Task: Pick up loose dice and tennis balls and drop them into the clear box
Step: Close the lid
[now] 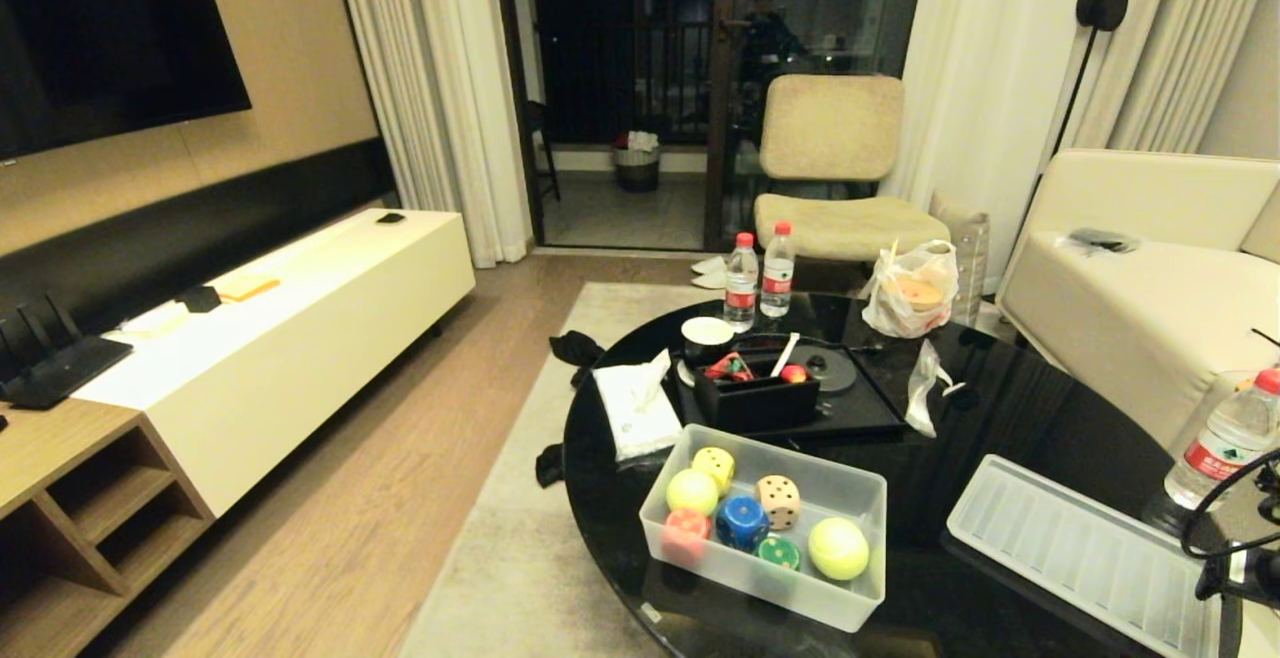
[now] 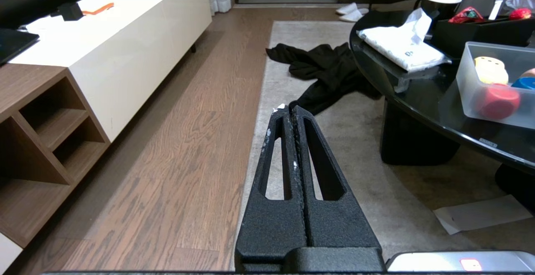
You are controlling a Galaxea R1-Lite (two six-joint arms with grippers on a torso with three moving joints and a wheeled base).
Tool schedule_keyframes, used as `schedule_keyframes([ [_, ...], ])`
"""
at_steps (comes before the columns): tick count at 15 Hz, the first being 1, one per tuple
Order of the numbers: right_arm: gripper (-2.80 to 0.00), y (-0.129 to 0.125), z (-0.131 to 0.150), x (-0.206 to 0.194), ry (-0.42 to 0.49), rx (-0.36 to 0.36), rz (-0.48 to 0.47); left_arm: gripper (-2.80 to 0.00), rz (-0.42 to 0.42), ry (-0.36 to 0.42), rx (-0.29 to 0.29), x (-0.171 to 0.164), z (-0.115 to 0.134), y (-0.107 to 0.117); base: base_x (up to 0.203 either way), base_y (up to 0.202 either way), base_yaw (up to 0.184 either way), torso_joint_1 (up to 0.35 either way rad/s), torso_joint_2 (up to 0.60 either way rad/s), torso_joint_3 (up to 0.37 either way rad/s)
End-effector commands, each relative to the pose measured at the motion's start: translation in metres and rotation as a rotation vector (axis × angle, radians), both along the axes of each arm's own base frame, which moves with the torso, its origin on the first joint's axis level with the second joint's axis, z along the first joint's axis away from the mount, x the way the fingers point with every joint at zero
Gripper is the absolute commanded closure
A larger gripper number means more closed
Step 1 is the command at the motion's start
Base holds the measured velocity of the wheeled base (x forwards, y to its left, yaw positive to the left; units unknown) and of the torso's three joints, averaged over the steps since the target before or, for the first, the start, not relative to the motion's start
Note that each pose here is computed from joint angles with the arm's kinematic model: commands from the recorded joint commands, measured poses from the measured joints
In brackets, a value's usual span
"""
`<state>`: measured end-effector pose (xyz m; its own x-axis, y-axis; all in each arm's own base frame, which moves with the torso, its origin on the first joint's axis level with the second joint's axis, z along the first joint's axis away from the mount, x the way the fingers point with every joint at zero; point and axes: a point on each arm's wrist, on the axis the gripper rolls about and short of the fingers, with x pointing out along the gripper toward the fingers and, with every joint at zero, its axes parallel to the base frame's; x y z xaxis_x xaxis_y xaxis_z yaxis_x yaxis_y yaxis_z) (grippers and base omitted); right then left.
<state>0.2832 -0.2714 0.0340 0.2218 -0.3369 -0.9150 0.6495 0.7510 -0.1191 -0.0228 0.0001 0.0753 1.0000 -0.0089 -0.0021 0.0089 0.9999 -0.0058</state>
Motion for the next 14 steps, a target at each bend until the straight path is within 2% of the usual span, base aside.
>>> schedule_keyframes([
  [1,-2.8,-0.001,-0.013,0.006,0.016,0.018,-0.002,0.0,0.0,-0.001,0.0,0.0,0.0,0.0,0.0,0.0,0.0,0.0,0.0,0.0],
  [5,-2.8,-0.002,-0.023,0.007,0.037,0.027,-0.005,0.0,0.0,-0.001,0.0,0.0,0.0,0.0,0.0,0.0,0.0,0.0,0.0,0.0],
  [14,-2.8,-0.008,-0.027,0.0,0.052,0.029,-0.033,0.0,0.0,-0.001,0.001,0.0,0.0,0.0,0.0,0.0,0.0,0.0,0.0,0.0],
])
